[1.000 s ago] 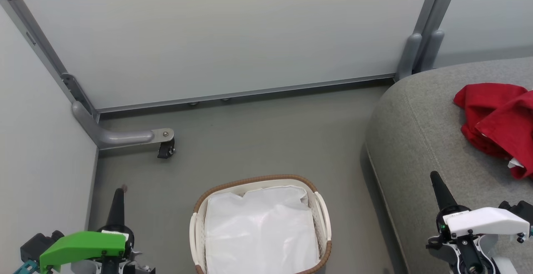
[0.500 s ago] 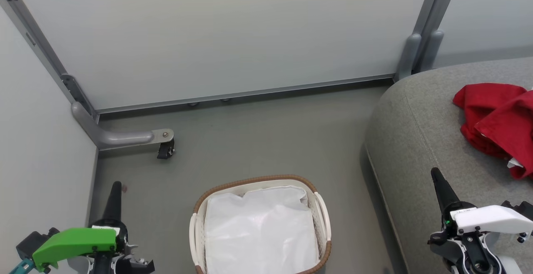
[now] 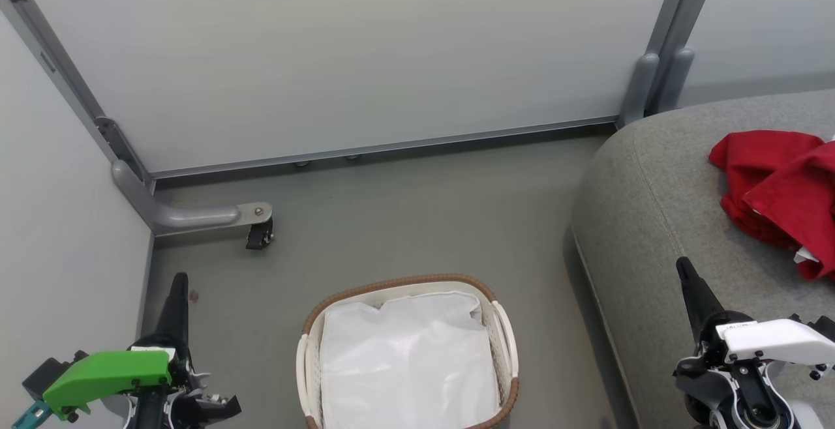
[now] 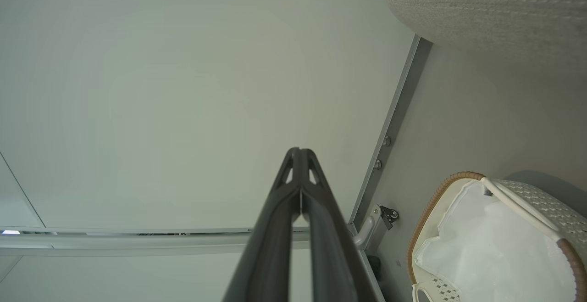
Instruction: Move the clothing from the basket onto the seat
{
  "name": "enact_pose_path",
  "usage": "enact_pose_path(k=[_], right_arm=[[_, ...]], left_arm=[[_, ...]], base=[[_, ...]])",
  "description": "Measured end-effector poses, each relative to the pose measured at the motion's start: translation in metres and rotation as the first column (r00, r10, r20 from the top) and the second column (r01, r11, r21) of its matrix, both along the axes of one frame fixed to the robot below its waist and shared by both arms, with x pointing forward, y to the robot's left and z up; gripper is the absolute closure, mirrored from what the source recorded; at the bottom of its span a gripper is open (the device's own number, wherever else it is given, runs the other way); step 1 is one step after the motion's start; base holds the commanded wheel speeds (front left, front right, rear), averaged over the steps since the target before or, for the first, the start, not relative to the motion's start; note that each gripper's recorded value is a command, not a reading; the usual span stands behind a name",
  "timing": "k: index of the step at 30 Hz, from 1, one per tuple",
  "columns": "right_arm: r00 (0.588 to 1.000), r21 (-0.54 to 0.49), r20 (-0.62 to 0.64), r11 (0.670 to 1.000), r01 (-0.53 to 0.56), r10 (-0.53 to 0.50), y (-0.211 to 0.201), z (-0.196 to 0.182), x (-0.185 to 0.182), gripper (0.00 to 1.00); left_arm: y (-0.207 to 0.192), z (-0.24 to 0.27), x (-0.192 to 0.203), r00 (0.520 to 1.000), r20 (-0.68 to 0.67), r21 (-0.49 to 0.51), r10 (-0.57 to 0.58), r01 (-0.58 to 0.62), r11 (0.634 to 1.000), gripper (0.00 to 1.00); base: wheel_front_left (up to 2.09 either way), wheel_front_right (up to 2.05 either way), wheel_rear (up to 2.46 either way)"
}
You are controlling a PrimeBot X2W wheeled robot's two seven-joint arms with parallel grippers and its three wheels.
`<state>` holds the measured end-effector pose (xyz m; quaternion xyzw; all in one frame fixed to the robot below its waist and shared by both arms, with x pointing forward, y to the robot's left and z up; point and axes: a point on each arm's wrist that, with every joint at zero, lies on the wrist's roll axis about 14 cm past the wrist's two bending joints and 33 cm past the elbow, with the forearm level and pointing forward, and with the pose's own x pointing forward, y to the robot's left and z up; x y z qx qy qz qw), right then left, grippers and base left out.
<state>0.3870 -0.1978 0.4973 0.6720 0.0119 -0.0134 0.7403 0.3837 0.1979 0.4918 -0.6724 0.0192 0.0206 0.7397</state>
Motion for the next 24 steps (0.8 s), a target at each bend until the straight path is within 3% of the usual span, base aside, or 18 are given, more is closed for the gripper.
enact_pose_path(k=[15,24], right_arm=[[1.0,0.099,0.026,0.995,-0.004,0.002,-0.001,0.007,0.001,1.0],[1.0,0.102,0.027,0.995,-0.004,0.001,-0.001,0.007,0.001,1.0]], left_arm=[[0.001,0.01,0.003,0.999,0.039,-0.099,0.001,0.003,0.995,1.0],[0.001,0.012,0.004,0.999,0.045,-0.101,0.001,0.004,0.995,1.0]], base=[[0.0,0.0,0.0],[0.0,0.0,0.0]])
